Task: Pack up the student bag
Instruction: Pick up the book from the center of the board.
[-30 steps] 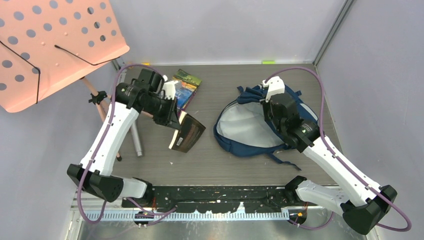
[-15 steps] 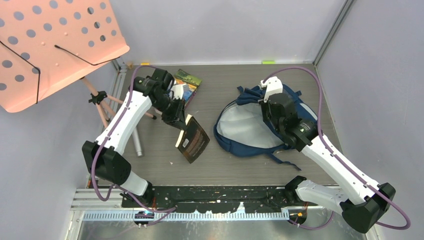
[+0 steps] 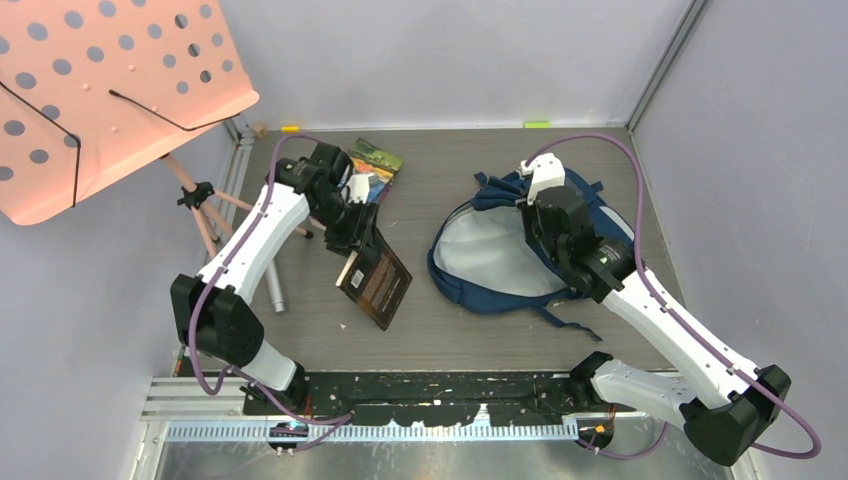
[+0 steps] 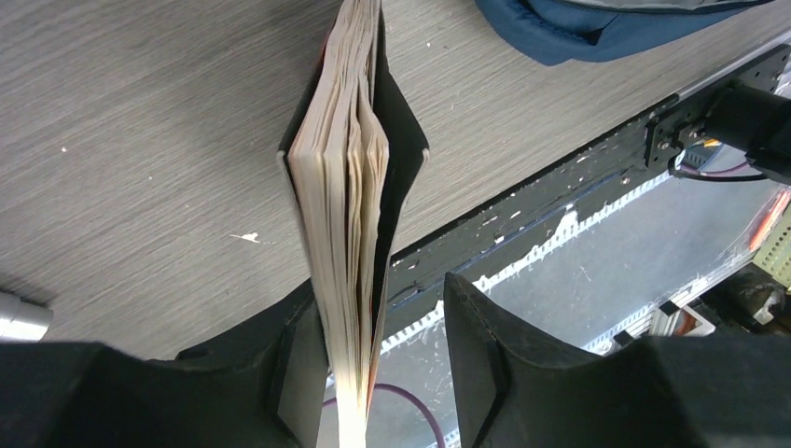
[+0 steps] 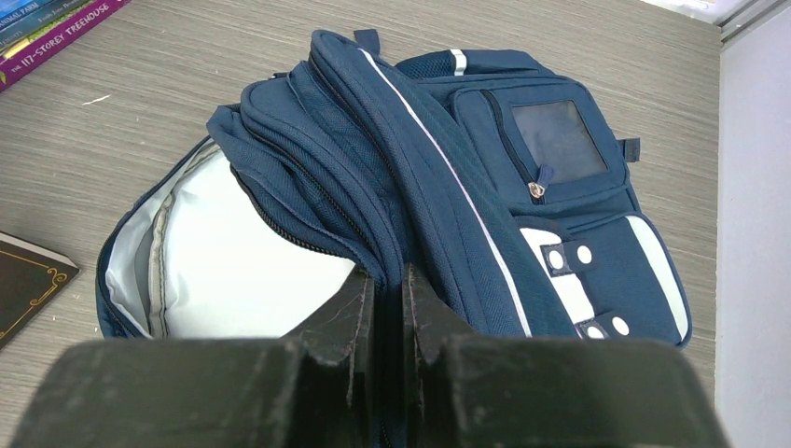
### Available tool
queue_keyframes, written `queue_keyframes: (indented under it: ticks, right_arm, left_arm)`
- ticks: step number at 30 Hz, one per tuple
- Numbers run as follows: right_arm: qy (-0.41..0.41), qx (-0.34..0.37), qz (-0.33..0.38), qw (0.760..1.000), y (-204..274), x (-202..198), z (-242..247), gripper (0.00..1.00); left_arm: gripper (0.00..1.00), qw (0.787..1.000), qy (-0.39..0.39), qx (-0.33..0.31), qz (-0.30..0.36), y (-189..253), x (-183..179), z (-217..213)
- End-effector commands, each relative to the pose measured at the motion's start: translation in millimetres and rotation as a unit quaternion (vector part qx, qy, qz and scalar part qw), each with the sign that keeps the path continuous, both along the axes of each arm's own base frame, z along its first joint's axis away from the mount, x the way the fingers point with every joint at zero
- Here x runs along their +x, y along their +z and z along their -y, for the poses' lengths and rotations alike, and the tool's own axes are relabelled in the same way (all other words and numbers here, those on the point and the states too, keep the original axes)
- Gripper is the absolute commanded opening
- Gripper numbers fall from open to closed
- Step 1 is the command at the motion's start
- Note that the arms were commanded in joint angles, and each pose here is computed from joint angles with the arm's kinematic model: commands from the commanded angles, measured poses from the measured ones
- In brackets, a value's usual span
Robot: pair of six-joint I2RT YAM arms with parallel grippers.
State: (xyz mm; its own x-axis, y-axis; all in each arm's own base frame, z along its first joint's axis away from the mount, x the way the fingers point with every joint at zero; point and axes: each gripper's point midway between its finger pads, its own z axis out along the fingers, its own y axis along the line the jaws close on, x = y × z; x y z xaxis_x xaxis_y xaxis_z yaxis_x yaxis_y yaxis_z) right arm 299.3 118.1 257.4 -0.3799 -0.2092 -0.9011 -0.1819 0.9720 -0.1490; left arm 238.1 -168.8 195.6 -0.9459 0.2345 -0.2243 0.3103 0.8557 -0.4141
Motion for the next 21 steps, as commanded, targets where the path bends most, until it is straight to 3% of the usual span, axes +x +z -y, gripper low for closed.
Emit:
queue_keyframes:
  ticks: [1,4,6,11,17,21]
  right_arm:
    - [-0.009,0.067,0.087,0.994,55.2,14.8,-8.2,0.00]
    - [-0.010,0.068,0.091,0.994,57.3,14.4,-7.0,0.00]
    - [-0.010,0.069,0.093,0.993,58.5,14.1,-6.9,0.01]
    - [-0.006,0.081,0.097,0.992,68.7,11.1,-7.8,0.00]
    - [-0.010,0.104,0.110,0.988,84.6,5.5,-5.3,0.00]
    - [-0.019,0.122,0.117,0.985,95.1,3.7,-3.2,0.00]
  left_arm:
    - [0.48,1.000,-0.005,-0.029,0.003,-7.1,-3.8,8.3]
    - [0.48,0.999,0.008,-0.039,0.004,-15.2,-4.0,11.4]
    - [0.42,0.999,0.017,-0.047,0.009,-17.9,-3.0,13.4]
    - [0.02,0.995,0.026,-0.075,0.064,3.2,4.1,18.6]
    - [0.00,0.968,0.070,-0.171,0.170,79.7,10.0,31.3]
    - [0.00,0.929,0.112,-0.288,0.204,127.0,13.6,50.8]
